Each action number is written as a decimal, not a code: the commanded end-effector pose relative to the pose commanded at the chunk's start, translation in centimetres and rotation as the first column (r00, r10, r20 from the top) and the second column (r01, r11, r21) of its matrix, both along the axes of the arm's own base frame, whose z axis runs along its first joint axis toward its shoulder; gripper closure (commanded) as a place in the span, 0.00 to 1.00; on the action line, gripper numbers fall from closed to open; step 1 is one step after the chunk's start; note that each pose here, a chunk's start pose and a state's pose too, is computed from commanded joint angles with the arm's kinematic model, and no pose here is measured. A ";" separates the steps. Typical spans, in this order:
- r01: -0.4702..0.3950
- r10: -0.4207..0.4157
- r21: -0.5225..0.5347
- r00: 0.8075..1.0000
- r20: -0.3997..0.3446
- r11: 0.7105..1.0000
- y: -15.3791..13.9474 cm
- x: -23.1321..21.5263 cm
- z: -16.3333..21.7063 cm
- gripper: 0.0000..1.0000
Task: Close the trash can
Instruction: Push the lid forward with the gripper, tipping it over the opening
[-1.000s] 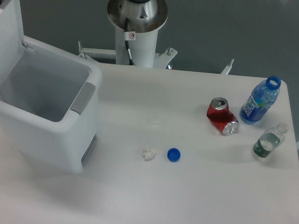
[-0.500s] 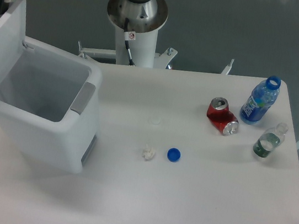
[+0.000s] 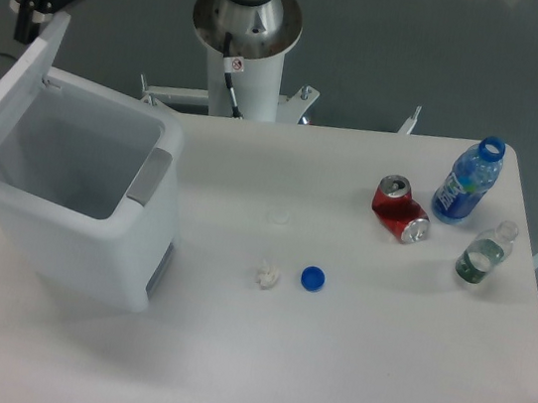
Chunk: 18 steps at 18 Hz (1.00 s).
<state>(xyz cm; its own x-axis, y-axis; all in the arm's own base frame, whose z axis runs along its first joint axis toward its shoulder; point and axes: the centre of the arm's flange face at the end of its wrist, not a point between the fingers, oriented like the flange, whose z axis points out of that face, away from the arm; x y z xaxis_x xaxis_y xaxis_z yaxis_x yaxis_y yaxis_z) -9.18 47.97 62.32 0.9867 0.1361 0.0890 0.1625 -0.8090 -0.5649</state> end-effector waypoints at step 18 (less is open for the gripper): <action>-0.024 0.025 -0.073 1.000 0.010 0.997 1.9 -3.1 -3.1 0.99</action>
